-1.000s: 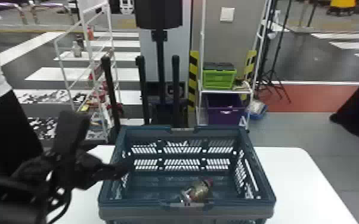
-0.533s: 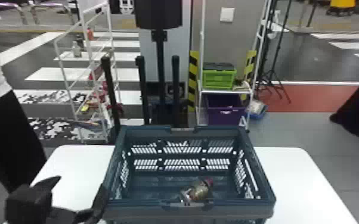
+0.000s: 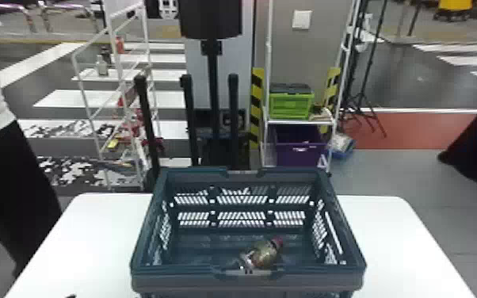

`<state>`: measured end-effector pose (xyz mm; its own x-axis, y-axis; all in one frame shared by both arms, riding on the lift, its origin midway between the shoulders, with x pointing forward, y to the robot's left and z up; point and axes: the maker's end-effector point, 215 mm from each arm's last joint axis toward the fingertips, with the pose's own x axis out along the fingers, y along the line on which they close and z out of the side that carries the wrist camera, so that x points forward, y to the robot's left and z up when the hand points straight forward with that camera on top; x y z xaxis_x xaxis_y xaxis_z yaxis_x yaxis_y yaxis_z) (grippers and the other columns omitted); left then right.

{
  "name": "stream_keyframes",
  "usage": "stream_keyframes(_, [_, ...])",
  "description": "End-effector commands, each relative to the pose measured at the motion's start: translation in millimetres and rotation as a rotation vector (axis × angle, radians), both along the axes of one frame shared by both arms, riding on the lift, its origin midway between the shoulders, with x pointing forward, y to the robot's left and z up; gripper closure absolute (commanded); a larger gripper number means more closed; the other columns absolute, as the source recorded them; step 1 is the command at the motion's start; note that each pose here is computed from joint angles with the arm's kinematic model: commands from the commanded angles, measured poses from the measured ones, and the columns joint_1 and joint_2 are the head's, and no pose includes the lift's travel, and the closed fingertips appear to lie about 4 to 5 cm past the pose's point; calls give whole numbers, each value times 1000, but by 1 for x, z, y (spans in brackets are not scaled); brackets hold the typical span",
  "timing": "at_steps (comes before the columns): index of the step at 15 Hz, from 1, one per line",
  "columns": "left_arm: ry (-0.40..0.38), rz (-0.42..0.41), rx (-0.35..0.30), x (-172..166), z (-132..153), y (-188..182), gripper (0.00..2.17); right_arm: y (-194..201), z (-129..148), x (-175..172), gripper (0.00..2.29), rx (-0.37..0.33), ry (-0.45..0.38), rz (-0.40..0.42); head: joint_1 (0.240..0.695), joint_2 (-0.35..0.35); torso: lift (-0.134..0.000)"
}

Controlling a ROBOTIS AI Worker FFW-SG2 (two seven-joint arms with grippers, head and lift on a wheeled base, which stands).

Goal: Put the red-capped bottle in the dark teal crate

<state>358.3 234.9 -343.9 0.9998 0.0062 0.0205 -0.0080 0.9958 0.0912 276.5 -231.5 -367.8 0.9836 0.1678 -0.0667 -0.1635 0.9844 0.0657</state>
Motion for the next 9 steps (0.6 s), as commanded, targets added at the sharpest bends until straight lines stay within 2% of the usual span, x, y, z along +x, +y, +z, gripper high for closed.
stream_keyframes(1, [-26, 10, -23, -14, -5, -4, 26, 1, 1, 0, 154, -2, -1, 3, 499, 0, 0])
stream_keyframes(9, [12, -1, -41, -22, -29, -15, 26, 1, 3, -1, 154, -2, -6, 6, 499, 0, 0])
